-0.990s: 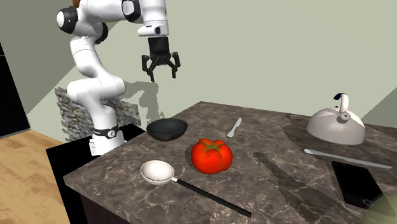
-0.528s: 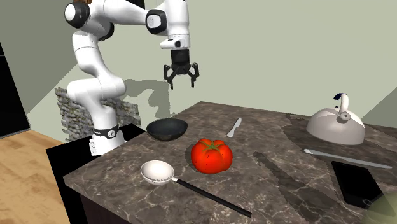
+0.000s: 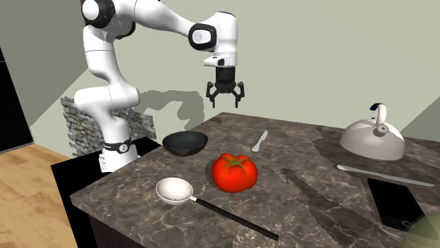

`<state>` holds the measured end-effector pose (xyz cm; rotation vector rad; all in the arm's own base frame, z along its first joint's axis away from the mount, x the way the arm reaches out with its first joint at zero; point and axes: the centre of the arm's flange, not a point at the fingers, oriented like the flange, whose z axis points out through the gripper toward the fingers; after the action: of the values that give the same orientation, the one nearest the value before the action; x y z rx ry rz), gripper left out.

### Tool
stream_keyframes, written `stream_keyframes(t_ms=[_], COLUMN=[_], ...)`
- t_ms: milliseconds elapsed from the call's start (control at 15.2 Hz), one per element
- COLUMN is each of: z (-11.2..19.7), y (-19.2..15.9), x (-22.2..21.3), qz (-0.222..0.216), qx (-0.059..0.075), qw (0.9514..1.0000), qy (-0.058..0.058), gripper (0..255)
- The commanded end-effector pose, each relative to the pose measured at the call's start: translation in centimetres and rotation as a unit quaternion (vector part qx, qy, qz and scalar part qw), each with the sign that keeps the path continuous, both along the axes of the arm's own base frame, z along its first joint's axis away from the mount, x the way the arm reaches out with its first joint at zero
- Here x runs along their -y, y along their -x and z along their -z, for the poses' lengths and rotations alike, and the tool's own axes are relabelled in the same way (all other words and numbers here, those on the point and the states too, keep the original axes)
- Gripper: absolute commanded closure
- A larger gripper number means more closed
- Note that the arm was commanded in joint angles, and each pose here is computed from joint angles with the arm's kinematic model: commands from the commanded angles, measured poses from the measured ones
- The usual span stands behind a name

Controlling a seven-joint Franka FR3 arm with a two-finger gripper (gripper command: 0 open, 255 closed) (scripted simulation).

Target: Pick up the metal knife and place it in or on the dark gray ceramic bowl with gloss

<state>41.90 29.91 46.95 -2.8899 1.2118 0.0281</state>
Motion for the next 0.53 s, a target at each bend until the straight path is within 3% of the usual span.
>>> stream_keyframes(t_ms=[0,198,462], z=[1.6,3.6,6.3], y=[-1.9,-4.8,-8.9], x=[-1.7,-4.0,-6.5], qz=[0.039,0.09,0.157], qx=[-0.003,-0.007,-0.014], qw=[0.9992,0.9959,0.9873], qy=[0.002,0.009,0.017], gripper=[0,0,0])
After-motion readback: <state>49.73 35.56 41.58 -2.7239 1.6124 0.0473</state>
